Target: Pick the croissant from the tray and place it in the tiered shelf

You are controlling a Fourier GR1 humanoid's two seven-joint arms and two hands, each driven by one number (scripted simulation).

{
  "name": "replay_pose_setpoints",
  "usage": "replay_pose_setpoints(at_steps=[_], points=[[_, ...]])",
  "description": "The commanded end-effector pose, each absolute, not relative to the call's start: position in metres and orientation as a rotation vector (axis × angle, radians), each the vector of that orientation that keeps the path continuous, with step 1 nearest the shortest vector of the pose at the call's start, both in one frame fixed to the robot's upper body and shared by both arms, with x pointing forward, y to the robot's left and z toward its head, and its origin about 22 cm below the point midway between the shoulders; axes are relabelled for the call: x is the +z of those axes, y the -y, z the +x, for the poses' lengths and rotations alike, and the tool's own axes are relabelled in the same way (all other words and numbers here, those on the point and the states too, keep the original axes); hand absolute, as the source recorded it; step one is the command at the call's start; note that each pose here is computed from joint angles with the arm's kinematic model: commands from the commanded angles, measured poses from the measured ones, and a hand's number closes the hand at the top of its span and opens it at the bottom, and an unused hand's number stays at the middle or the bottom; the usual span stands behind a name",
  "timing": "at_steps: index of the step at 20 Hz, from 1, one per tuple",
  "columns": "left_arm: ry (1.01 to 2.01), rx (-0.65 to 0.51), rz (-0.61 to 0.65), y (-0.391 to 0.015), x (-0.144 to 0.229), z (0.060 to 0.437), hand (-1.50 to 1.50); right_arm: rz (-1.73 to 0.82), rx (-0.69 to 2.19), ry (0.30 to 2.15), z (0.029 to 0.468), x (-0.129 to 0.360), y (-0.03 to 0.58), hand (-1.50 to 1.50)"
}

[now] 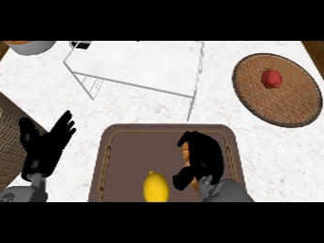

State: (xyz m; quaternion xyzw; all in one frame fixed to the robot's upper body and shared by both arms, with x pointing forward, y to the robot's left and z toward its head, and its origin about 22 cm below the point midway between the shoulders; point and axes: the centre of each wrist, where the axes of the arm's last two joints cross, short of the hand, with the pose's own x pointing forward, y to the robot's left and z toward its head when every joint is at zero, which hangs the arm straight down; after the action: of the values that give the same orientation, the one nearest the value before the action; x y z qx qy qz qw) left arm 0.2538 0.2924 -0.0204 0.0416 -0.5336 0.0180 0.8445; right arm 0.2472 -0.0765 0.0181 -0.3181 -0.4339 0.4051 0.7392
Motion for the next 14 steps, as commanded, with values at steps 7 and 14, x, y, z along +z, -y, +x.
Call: replay_pose_setpoints(at_steps=[7,14], points=[[1.117,0.057,0.078,-0.294,-0.021,0.252,0.00,-0.678,0.926,1.154,0.215,0.035,0.049,1.50],[1.141,-0.037,0.025,-0.268,-0.018,0.266,0.00,-0.679,0.824,1.199,0.241,0.073,-0.010,1.50]])
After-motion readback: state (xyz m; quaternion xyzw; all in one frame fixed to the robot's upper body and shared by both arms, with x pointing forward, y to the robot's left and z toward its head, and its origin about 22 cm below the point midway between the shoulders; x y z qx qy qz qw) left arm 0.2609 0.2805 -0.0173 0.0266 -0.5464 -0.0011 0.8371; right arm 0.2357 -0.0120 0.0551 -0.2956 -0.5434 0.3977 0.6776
